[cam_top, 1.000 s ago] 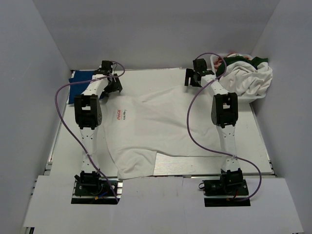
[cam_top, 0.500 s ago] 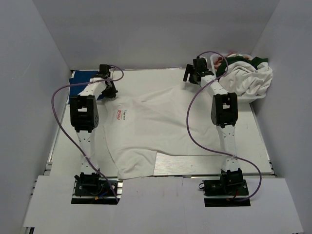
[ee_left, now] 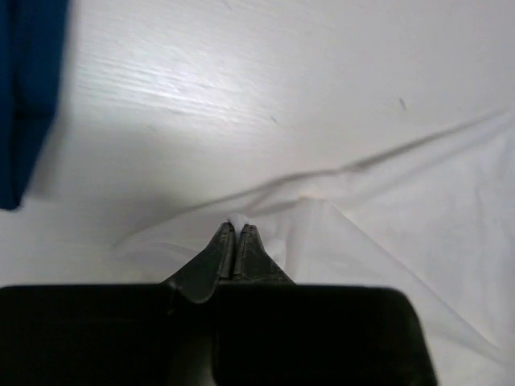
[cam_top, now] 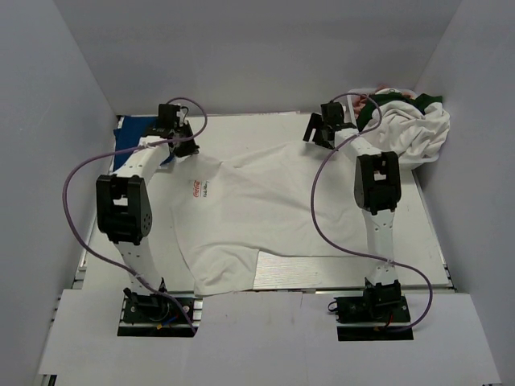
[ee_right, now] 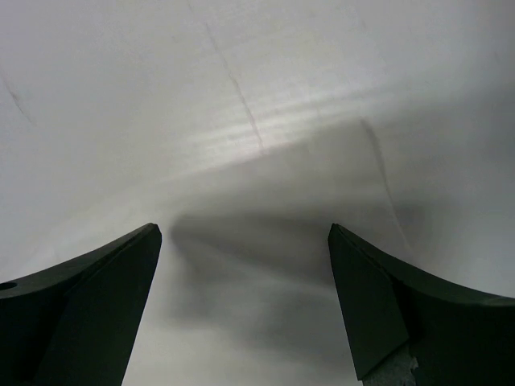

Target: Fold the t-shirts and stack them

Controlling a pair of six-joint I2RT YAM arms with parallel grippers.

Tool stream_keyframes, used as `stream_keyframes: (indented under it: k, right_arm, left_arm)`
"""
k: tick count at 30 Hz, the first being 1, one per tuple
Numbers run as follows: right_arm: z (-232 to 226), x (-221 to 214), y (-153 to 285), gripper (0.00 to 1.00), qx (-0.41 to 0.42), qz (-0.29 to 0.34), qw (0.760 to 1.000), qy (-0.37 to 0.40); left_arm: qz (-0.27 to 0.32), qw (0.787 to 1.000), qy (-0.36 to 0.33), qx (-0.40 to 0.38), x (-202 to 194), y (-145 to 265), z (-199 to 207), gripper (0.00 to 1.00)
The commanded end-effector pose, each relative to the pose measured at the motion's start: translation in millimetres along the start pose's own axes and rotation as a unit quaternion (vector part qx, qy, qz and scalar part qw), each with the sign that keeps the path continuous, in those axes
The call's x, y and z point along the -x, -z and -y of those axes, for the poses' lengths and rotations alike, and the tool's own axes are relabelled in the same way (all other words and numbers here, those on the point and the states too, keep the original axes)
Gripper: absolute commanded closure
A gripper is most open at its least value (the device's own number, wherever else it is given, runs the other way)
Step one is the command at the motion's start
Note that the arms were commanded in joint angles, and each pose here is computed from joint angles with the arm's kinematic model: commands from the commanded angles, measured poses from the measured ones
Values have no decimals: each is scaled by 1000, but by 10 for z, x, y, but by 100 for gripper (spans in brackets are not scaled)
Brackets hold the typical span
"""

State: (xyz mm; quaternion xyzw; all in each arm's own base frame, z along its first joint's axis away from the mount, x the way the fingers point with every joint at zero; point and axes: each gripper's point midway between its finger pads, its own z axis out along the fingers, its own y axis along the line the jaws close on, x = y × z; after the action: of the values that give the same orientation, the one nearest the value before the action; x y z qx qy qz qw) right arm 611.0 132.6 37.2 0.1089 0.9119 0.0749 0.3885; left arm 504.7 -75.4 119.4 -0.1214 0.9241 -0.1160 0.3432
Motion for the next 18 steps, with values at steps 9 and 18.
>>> stream_keyframes:
  k: [9,18]
  right_arm:
    - [356,-160,933,10,-46,6,999,-28]
    - [590,-616,1192,10,-68,-23,997,-40]
  left_arm:
    - [-109,976,-45,-184,-1639,944,1149,100]
    - [-200,952,-129,-195,-2813,1123,1620,100]
